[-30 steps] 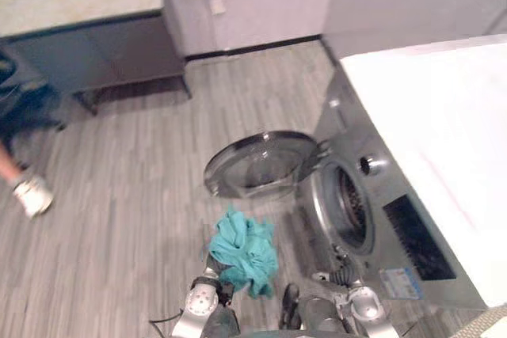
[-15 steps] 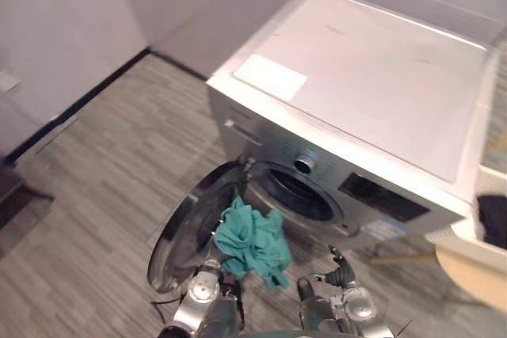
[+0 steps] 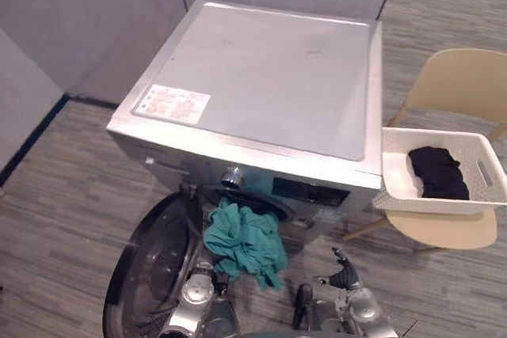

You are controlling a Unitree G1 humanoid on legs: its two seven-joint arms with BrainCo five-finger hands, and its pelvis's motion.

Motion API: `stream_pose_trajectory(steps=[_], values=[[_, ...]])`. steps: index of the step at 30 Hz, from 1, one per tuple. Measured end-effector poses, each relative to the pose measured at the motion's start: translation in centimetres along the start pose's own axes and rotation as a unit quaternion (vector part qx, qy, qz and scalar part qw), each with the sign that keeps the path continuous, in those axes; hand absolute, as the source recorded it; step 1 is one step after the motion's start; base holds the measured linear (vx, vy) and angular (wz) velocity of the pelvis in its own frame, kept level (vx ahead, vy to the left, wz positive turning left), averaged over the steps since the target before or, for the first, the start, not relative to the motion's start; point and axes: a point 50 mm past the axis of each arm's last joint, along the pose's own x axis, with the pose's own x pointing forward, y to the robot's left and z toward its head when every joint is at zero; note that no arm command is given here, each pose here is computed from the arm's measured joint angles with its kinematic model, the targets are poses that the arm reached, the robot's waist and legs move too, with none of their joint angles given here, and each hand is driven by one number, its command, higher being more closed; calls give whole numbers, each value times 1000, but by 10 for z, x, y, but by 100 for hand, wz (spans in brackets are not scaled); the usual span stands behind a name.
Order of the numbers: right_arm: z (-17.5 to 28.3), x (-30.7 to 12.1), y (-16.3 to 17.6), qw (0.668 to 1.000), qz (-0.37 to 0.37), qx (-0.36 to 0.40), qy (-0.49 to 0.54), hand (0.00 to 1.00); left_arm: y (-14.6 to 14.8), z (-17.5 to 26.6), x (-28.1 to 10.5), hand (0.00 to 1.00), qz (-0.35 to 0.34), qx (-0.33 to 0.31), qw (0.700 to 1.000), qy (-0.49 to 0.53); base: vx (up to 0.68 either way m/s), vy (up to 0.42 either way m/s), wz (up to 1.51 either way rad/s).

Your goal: Pick up the laundry basket with both hands and put the clothes into the washing machine.

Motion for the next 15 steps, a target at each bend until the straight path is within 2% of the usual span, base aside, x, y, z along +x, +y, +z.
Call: stream_pose_trajectory(steps=[2,10,15], values=[[-4,-1,-7,1000,-21,4,7,0,-2,1,0,100,-2,-2,1000,-2,67,95,-46],[-11,-4,0,999,-19,31,26,0,3,2,3,100,10,-12,1000,0,44,80,0],[33,19,-10,997,-39,67,-29,0,18,58,28,100,43,-19,994,-95,-153,-6,9]])
